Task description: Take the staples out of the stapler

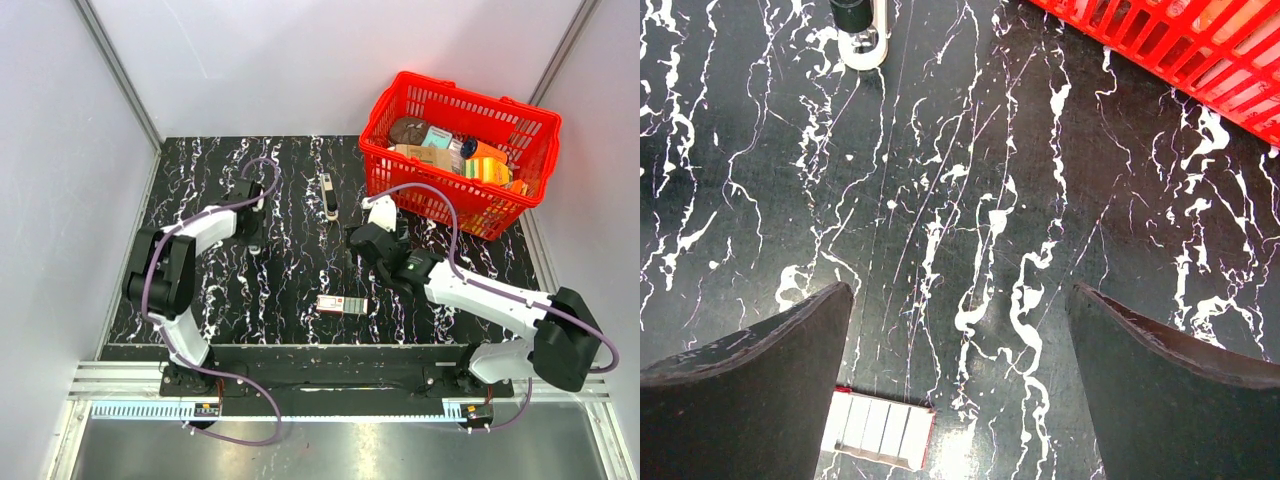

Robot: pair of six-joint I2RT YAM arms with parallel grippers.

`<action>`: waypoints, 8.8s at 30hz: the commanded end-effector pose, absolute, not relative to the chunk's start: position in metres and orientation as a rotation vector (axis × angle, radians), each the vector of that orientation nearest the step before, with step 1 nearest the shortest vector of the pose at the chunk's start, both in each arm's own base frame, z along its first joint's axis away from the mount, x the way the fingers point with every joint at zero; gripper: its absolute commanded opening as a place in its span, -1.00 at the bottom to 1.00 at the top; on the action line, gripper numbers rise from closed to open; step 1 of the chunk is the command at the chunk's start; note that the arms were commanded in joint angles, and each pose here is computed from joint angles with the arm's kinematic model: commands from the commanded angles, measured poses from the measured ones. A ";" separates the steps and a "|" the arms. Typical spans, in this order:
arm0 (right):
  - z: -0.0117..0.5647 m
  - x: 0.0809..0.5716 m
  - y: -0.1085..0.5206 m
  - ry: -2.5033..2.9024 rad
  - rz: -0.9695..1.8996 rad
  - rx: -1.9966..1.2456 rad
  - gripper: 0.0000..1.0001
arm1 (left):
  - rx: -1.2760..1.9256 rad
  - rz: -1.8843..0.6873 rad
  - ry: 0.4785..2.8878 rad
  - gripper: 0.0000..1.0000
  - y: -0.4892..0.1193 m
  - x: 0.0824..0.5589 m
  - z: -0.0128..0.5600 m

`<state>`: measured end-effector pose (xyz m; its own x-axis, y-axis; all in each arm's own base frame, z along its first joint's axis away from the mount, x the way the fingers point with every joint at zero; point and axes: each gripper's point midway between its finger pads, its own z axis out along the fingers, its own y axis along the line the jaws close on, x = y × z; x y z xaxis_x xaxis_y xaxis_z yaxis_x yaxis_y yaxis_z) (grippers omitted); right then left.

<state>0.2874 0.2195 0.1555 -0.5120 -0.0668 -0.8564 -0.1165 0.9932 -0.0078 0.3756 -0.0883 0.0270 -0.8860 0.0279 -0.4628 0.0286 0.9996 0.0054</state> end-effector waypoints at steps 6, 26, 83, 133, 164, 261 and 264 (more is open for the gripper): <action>0.151 0.291 0.237 2.110 0.106 -0.126 0.83 | 0.134 -0.138 2.589 -0.23 -0.110 0.314 0.068; 0.130 0.298 0.268 2.208 0.112 -0.133 0.75 | 0.308 -0.405 2.654 0.30 -0.150 0.276 0.057; 0.051 0.300 0.490 2.513 0.177 -0.202 -0.30 | -0.006 -0.107 2.434 0.98 0.034 0.289 0.150; 0.232 0.271 0.514 2.085 1.349 0.156 -1.00 | 0.788 -0.677 2.209 0.45 -0.081 0.262 0.126; 0.203 0.247 0.530 2.202 1.405 0.082 -1.00 | 0.905 -0.663 2.102 -0.82 -0.085 0.259 0.136; 0.086 0.373 0.514 2.115 0.257 -0.501 -1.00 | 0.247 -0.494 2.083 0.72 -0.011 0.328 0.222; 0.073 0.383 0.529 2.135 0.275 -0.503 -1.00 | 0.209 -0.501 2.083 0.98 -0.009 0.327 0.227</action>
<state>0.3585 0.5101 0.0573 -0.5526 -0.2966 -0.7789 -0.4717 0.8818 -0.0012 0.3255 -0.0073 0.1966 -0.5822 -0.0033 -0.8131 0.3413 0.9066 -0.2480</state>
